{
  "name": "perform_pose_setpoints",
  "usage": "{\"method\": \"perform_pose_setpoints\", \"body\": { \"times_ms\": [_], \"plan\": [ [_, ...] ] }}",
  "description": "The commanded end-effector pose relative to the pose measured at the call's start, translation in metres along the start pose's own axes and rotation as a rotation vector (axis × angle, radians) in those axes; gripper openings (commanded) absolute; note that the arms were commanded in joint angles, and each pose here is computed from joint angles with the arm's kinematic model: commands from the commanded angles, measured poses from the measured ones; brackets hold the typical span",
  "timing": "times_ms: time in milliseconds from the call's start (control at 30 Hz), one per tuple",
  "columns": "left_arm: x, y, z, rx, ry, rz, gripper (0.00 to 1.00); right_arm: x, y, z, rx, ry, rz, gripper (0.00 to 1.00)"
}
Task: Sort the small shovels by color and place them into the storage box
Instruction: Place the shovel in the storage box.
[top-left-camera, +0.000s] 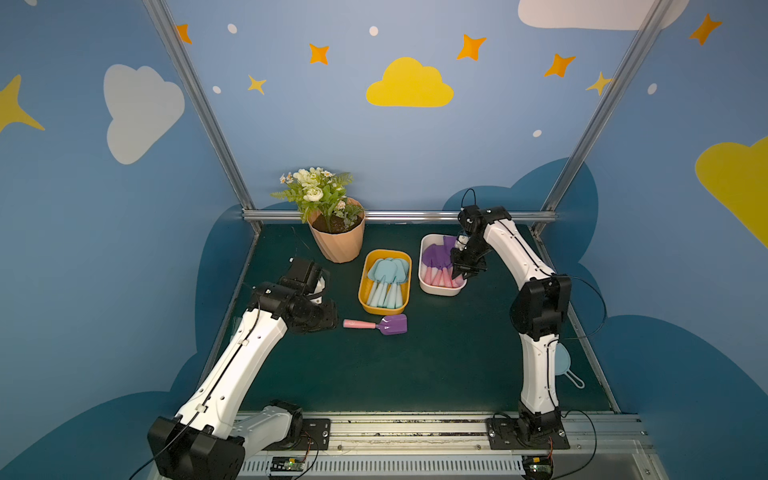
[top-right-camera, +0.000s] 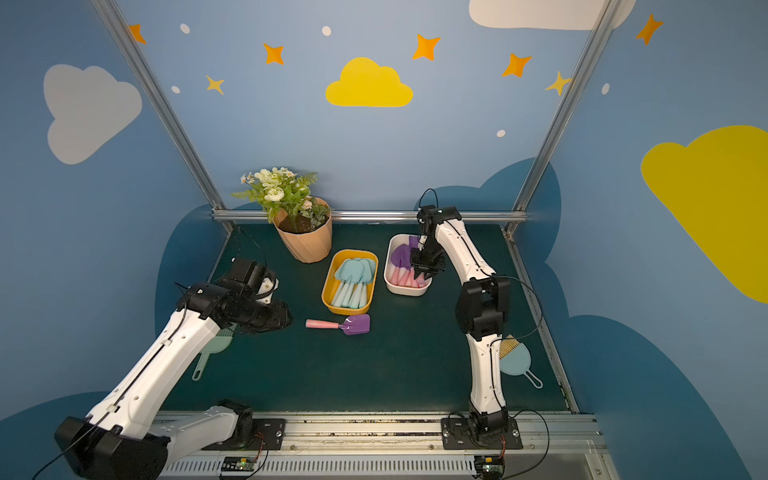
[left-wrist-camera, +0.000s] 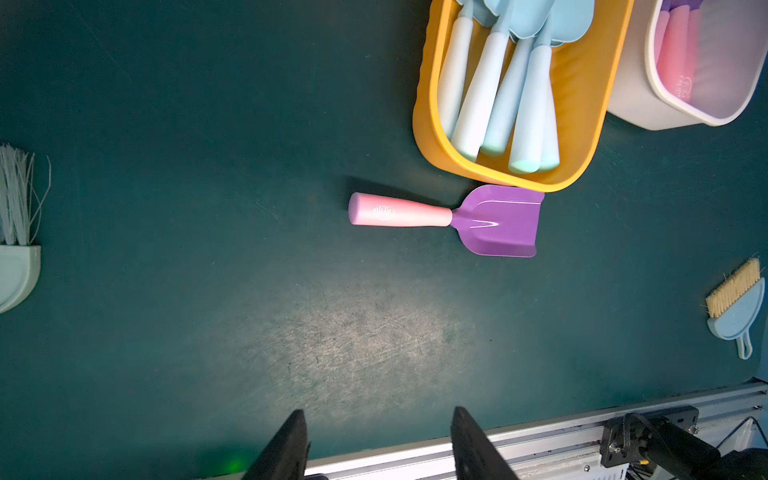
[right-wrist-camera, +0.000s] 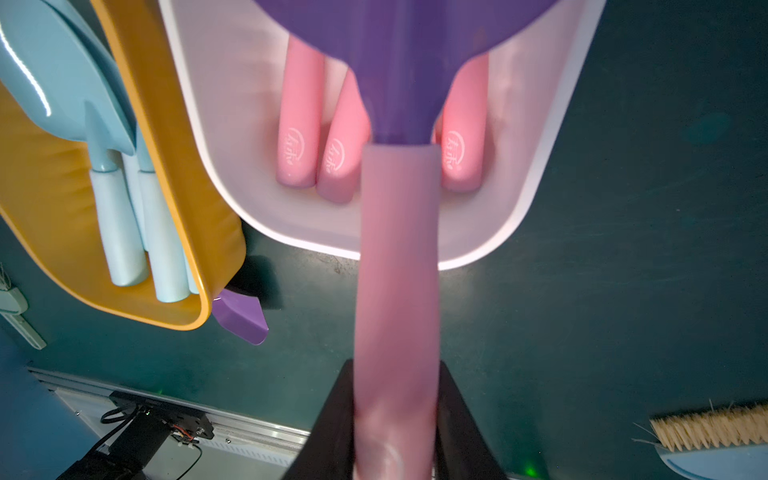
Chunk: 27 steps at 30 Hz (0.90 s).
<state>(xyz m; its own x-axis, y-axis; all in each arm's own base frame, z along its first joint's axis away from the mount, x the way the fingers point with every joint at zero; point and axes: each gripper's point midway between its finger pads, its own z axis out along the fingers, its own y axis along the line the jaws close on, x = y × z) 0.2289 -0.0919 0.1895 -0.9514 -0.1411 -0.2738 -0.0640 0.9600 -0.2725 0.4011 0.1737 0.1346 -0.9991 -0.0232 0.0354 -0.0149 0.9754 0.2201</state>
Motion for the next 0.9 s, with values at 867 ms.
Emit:
{"method": "perform_pose_setpoints", "body": {
  "times_ms": [867],
  "plan": [
    [0.007,0.006,0.006,-0.025,0.037,0.001,0.47,-0.040,-0.005,0.040,-0.016,0.043,0.012,0.16]
  ]
}}
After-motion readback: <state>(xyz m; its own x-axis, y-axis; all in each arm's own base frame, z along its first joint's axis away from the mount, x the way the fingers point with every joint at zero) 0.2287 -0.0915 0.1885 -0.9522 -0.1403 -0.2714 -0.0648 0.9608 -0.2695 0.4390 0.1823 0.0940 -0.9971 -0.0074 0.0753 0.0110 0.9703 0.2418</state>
